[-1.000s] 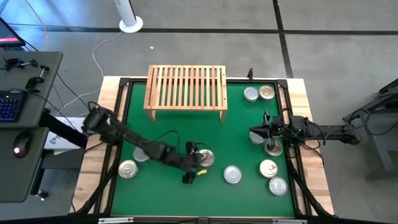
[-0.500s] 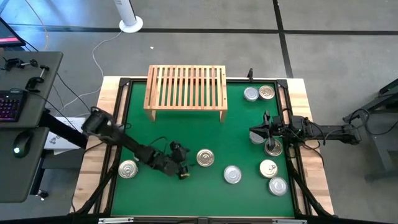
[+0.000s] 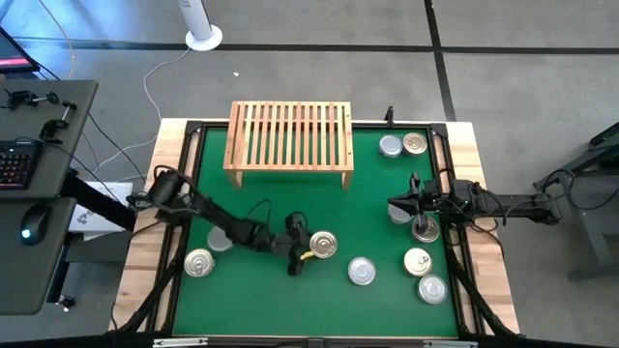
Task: Stack canned seafood by type on shelf
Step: Put the blue pink tuna can on the shelf
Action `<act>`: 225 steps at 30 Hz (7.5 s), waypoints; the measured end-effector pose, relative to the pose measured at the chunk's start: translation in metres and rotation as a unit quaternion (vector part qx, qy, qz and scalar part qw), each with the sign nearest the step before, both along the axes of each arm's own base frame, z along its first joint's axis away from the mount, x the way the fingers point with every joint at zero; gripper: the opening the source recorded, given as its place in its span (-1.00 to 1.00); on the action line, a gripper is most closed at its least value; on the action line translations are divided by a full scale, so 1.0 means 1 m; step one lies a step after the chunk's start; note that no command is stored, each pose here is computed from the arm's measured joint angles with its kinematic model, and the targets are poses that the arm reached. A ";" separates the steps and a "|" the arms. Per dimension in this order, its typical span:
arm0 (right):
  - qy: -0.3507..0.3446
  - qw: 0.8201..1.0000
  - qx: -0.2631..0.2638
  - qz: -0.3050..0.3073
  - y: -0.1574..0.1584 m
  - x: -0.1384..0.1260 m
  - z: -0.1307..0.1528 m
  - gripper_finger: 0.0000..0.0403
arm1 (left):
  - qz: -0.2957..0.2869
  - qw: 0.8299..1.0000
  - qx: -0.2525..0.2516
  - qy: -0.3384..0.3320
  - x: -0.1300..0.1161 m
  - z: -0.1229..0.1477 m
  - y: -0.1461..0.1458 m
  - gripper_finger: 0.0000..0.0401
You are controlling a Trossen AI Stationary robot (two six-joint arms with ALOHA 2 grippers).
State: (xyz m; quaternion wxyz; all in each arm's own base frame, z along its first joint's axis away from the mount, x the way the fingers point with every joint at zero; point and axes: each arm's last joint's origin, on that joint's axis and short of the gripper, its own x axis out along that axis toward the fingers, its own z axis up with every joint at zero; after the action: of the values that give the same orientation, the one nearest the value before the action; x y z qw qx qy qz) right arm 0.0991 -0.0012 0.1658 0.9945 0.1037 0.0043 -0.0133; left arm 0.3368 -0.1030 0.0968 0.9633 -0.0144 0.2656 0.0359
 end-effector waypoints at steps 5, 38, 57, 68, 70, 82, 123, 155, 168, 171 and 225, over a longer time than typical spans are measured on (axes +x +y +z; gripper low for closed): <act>0.000 1.000 0.000 0.000 0.000 0.000 0.000 -0.99 | -0.020 1.000 0.009 -0.011 0.007 0.006 0.001 0.70; 0.000 1.000 0.000 0.000 0.000 0.000 0.000 -0.99 | -0.105 0.993 0.010 0.046 0.063 0.038 0.012 0.89; 0.000 1.000 0.000 0.000 0.000 0.000 0.000 -0.99 | -0.057 0.986 -0.001 0.155 0.044 0.031 0.003 0.89; 0.003 1.000 0.000 0.000 0.000 0.000 0.000 -0.99 | 0.017 0.975 0.015 0.221 -0.006 0.071 -0.002 0.89; 0.003 1.000 0.000 0.000 0.000 0.000 0.000 -0.99 | 0.040 0.976 0.019 0.212 -0.022 0.072 -0.005 0.89; 0.003 1.000 0.000 0.000 0.000 0.000 0.000 -0.99 | 0.134 0.987 0.019 0.092 -0.095 0.029 -0.035 0.89; 0.003 1.000 0.000 0.000 0.000 0.000 0.000 -0.99 | 0.087 0.996 0.017 -0.013 -0.012 0.009 -0.004 0.89; 0.003 1.000 0.000 0.000 0.000 0.000 0.000 -0.99 | 0.066 0.995 0.048 -0.058 0.001 0.027 -0.008 0.89; 0.003 1.000 0.000 0.000 0.000 0.000 0.000 -0.99 | 0.014 1.000 0.017 -0.021 0.024 0.024 0.015 0.89; 0.003 1.000 0.000 0.000 0.000 0.000 0.000 -0.99 | 0.012 1.000 0.023 0.006 0.022 0.017 0.015 0.89; 0.006 1.000 0.000 0.000 0.000 0.001 -0.001 -0.99 | 0.136 0.989 -0.001 -0.054 -0.061 -0.030 -0.024 0.89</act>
State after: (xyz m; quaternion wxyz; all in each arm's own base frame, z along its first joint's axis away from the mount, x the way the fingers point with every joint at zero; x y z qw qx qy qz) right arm 0.0998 -0.0012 0.1649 0.9945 0.1038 0.0102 -0.0135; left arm 0.2757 -0.1273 0.0668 0.9624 -0.0538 0.2084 0.1658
